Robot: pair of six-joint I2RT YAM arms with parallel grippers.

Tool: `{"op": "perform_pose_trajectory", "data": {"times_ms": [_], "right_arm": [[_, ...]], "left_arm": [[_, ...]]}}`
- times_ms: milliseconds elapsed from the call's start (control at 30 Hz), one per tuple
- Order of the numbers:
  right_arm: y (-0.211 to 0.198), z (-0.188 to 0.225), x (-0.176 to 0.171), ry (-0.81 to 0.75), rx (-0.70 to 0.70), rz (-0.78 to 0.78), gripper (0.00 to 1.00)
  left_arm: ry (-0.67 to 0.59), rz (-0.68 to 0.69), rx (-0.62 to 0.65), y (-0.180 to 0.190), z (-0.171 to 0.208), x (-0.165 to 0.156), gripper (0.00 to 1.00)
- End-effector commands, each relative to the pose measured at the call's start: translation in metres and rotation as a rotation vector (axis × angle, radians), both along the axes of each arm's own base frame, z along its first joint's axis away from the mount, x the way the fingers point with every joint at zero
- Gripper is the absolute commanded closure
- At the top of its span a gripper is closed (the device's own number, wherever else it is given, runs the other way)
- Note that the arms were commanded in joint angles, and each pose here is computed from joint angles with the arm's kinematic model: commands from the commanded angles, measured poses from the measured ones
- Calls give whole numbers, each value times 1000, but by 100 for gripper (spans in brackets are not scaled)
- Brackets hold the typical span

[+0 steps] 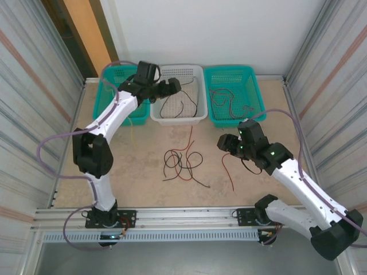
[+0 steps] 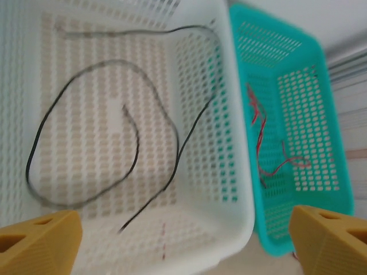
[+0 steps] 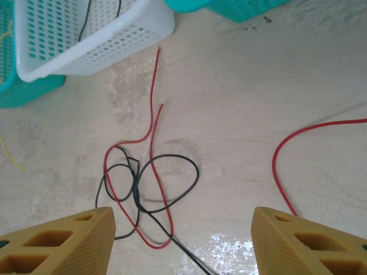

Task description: Untangle the cables

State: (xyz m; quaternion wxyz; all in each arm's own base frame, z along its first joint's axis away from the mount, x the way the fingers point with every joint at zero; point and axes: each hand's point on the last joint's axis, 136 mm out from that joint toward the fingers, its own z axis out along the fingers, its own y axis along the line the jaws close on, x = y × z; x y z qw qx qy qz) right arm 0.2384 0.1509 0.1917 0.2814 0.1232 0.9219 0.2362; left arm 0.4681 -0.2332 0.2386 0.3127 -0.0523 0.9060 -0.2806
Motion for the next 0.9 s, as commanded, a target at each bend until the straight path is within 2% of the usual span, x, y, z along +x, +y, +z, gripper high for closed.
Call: {"op": "perform_pose_trajectory", "data": {"times_ms": [0, 133, 233, 400, 600, 700, 867], "right_arm": [[8, -7, -1, 21, -18, 29, 38], [26, -19, 2, 43, -48, 74, 37], [41, -29, 2, 70, -68, 106, 37], [75, -53, 1, 116, -84, 160, 39], [101, -88, 5, 199, -102, 195, 43], [108, -102, 8, 226, -124, 198, 45], [146, -107, 17, 199, -34, 261, 47]], "left_arm": [[-141, -25, -79, 10, 74, -45, 14], [-180, -86, -56, 14, 71, -111, 19], [-153, -136, -49, 14, 42, -159, 22], [-14, -131, -25, 30, -21, -220, 26], [122, -81, -101, 39, -76, -250, 31], [144, -74, -106, 37, -87, -253, 34], [153, -77, -79, 32, -92, -252, 38]]}}
